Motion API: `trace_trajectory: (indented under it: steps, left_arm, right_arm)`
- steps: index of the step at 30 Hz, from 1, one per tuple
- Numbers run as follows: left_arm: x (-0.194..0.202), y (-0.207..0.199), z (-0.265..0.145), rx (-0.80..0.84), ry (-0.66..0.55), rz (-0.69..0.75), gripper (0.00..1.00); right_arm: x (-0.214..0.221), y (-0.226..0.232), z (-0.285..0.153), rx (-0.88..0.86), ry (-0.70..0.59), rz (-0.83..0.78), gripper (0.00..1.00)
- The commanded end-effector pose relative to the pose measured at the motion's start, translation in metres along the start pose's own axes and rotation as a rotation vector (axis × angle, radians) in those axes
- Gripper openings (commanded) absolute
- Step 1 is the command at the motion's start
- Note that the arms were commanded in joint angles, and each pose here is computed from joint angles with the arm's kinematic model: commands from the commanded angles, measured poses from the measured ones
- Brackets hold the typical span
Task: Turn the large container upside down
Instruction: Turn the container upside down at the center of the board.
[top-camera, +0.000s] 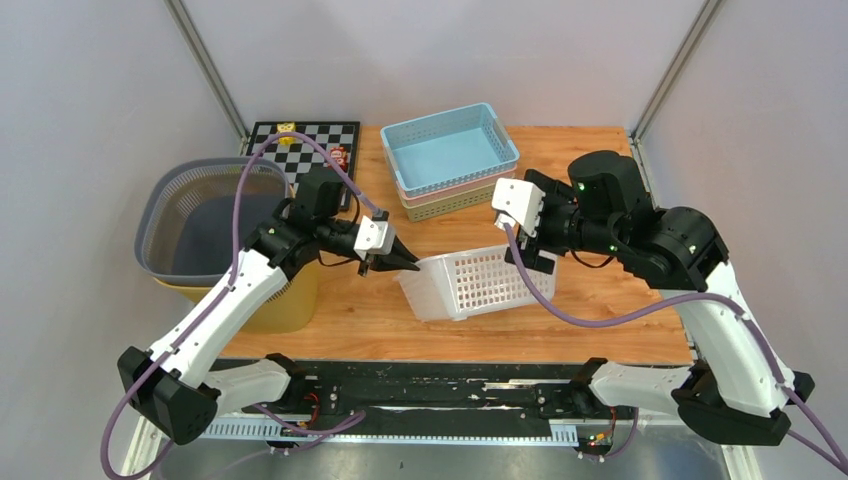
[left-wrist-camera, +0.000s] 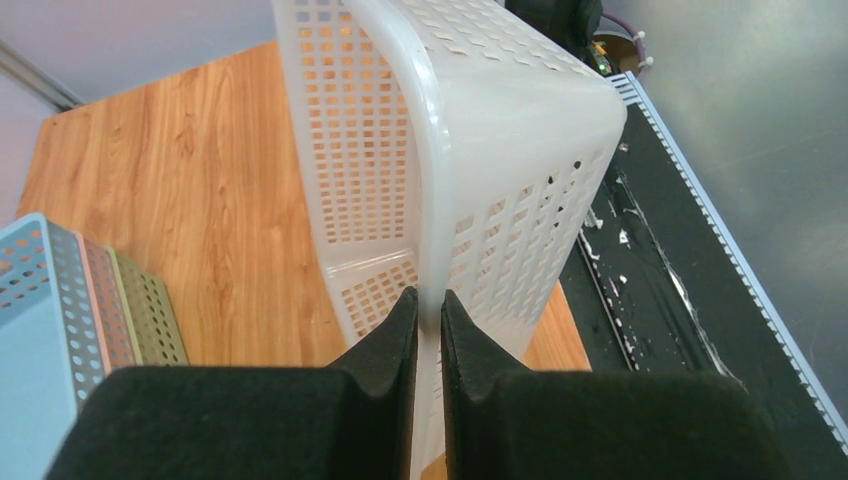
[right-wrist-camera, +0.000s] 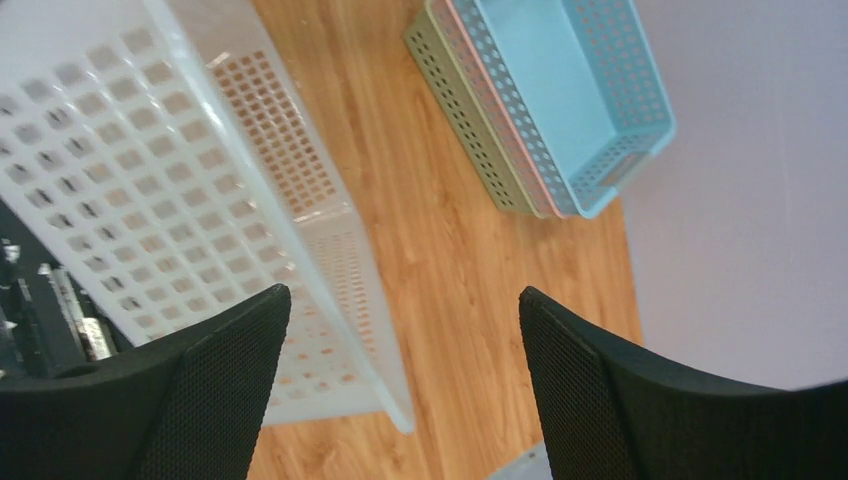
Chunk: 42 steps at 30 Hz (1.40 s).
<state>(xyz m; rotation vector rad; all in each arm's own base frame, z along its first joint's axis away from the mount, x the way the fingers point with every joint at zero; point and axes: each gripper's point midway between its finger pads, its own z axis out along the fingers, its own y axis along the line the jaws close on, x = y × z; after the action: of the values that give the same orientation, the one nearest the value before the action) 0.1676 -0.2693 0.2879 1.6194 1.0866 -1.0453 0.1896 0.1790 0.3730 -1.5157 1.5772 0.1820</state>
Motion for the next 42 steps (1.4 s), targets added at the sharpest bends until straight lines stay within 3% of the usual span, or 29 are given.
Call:
trace_trajectory:
  steps: [1,13,22,32,42]
  left_arm:
    - [-0.001,-0.009,-0.006,0.018,-0.028,-0.017,0.00]
    - [0.005,0.005,-0.019,-0.033,-0.058,-0.083,0.00]
    - [0.011,0.016,-0.021,-0.048,-0.073,-0.138,0.00]
    - [0.017,0.024,-0.021,-0.059,-0.073,-0.175,0.00]
    - [0.021,0.027,-0.021,-0.075,-0.062,-0.175,0.00]
  right_arm:
    - [0.013,-0.031,-0.023,0.148,0.058,-0.075,0.88]
    - [0.077,-0.035,-0.020,0.058,0.213,-0.073,0.88]
    - [0.096,0.000,0.000,-0.092,0.186,-0.116,0.84]
    - [0.119,-0.039,-0.019,0.098,0.349,-0.129,0.82]
    - [0.149,-0.009,-0.029,-0.026,0.431,-0.111,0.83]
